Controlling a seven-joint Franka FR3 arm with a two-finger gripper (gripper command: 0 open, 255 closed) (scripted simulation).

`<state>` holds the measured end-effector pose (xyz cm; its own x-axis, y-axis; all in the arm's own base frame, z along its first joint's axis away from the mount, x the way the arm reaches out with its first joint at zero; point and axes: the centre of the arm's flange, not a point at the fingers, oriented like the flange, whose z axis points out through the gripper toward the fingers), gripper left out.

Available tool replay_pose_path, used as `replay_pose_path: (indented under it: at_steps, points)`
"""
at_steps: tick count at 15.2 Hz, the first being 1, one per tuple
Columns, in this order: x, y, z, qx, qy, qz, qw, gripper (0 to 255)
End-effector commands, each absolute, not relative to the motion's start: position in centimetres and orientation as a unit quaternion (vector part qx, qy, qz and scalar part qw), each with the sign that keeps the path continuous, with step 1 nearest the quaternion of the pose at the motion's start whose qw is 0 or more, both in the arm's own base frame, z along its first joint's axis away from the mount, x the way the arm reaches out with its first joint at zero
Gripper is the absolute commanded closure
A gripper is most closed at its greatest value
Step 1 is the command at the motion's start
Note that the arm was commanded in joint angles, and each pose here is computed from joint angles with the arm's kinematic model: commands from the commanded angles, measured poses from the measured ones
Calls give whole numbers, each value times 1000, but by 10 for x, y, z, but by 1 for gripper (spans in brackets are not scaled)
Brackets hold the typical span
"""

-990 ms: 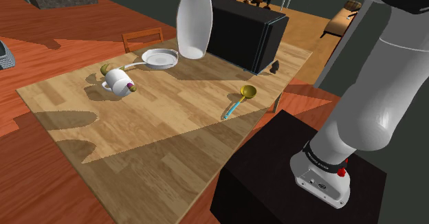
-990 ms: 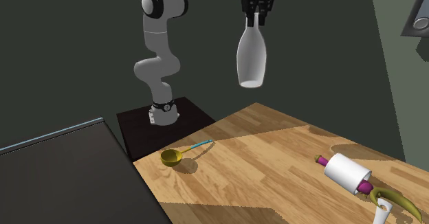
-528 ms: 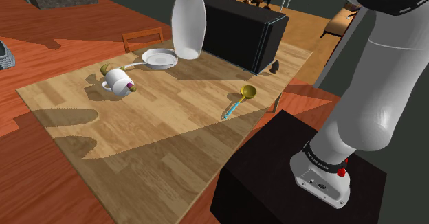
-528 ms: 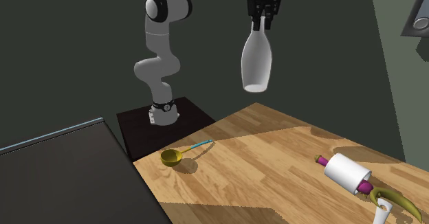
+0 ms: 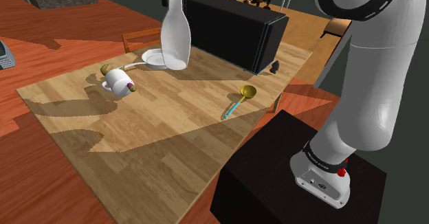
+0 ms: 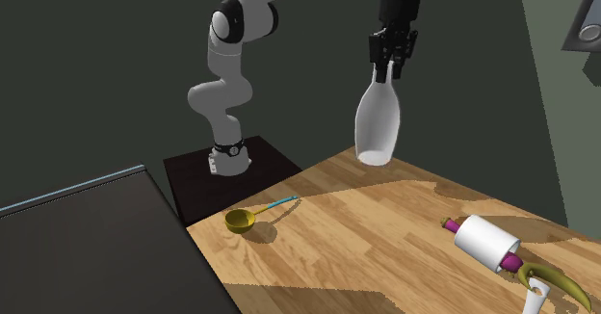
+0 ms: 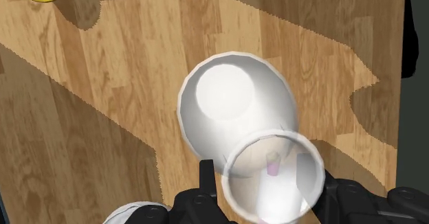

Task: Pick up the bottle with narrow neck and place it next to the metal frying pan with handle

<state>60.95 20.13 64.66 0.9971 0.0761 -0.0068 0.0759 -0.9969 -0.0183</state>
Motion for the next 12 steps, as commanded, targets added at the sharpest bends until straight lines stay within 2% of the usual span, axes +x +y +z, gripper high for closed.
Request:
replay_pose_path:
  at_steps: [1, 8, 12]
  points:
    - [627, 203, 628, -999, -38, 3, 9, 255]
    - [695, 207, 556, -999, -38, 3, 9, 255]
    - [695, 207, 534, -999, -38, 3, 9, 255]
